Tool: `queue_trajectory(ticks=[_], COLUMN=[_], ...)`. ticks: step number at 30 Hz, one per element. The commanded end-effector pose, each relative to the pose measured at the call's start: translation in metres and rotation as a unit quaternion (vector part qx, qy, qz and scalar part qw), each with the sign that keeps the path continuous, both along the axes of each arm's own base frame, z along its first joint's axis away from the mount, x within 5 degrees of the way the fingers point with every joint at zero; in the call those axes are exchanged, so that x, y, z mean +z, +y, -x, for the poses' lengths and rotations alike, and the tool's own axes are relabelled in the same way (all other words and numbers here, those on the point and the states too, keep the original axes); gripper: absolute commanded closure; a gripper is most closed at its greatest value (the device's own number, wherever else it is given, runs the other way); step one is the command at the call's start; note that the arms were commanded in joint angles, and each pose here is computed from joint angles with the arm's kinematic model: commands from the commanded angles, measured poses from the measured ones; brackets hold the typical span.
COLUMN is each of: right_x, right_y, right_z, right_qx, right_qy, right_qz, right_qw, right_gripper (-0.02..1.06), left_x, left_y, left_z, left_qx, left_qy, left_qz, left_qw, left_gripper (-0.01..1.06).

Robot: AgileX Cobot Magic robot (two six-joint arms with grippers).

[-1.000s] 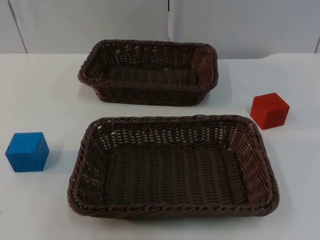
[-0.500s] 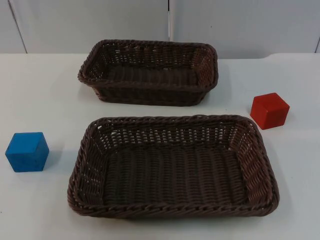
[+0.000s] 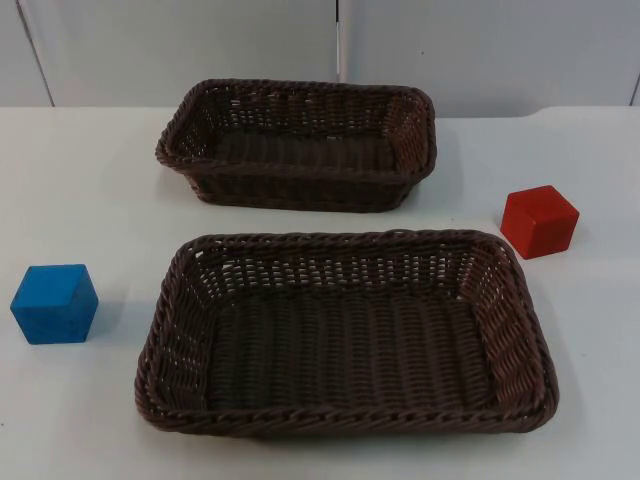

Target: Pick up one cube with the left hand and place it into the upper basket. Pick up one cube with the right hand and place it into the lower basket.

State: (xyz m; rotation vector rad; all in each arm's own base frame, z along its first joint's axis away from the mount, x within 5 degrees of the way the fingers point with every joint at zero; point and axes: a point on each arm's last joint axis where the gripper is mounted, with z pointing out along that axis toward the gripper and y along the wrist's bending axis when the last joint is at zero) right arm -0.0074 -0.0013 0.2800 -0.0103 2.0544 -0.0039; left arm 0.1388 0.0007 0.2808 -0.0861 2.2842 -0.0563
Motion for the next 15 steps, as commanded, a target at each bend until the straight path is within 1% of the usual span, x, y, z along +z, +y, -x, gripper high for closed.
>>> queue_trajectory(ticks=[1, 3, 4, 8, 13, 15], right_x=[0.000, 0.000, 0.000, 0.000, 0.000, 0.000], right_y=[0.000, 0.000, 0.000, 0.000, 0.000, 0.000], right_z=[0.000, 0.000, 0.000, 0.000, 0.000, 0.000], right_qx=[-0.003, -0.003, -0.003, -0.003, -0.003, -0.003], right_qy=[-0.003, -0.003, -0.003, -0.003, -0.003, -0.003], right_qz=[0.000, 0.000, 0.000, 0.000, 0.000, 0.000], right_qw=[1.0000, 1.0000, 1.0000, 1.0000, 1.0000, 1.0000], right_gripper=[0.00, 0.00, 0.00, 0.00, 0.00, 0.00], left_x=[0.002, -0.001, -0.002, -0.008, -0.007, -0.005], left_y=[0.000, 0.000, 0.000, 0.001, -0.003, -0.004], left_z=[-0.006, -0.012, -0.015, -0.025, -0.043, -0.049], left_qx=[0.005, 0.004, -0.001, -0.005, -0.035, -0.038], left_qy=[-0.011, -0.010, -0.011, 0.000, 0.011, 0.012], left_qz=[0.008, 0.006, -0.001, -0.003, 0.001, 0.001], left_qw=[1.000, 1.000, 1.000, 1.000, 0.999, 0.999], left_gripper=[0.00, 0.00, 0.00, 0.00, 0.00, 0.00])
